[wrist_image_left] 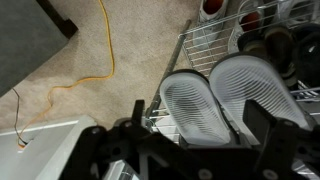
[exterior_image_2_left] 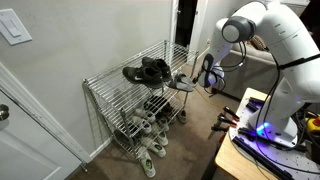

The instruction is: Remove the pair of grey slippers from the top rack and put them on the second rack from the top

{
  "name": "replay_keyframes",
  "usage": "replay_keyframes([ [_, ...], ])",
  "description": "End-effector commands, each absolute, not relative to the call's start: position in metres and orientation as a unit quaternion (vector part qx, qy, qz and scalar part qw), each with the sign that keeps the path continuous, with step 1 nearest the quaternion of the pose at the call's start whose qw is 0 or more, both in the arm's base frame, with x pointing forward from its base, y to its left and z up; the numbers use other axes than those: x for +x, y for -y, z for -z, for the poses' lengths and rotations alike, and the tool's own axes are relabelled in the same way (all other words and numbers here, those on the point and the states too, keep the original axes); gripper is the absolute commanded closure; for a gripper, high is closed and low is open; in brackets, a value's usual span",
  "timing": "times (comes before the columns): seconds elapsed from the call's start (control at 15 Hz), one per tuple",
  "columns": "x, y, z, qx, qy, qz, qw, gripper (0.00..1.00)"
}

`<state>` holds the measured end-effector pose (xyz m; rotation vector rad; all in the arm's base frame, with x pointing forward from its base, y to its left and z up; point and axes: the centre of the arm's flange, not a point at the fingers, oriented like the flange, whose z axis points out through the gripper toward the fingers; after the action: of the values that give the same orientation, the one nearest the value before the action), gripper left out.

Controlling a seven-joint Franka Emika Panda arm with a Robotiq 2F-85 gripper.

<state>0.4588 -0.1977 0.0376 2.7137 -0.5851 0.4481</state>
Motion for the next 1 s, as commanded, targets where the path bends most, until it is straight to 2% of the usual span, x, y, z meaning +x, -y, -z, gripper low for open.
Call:
replay_keyframes([
  [0.0,0.405,0.151,-0.085,0.939,0.251,-0.178,0.152,0.00],
  [0.67,0.403,0.132,-0.142,0.920,0.292,-0.216,0.145,0.00],
  [0.73,0.434,0.135,-0.142,0.923,0.284,-0.212,0.147,0.00],
  [0.93,0.435,0.134,-0.142,0.923,0.283,-0.213,0.147,0.00],
])
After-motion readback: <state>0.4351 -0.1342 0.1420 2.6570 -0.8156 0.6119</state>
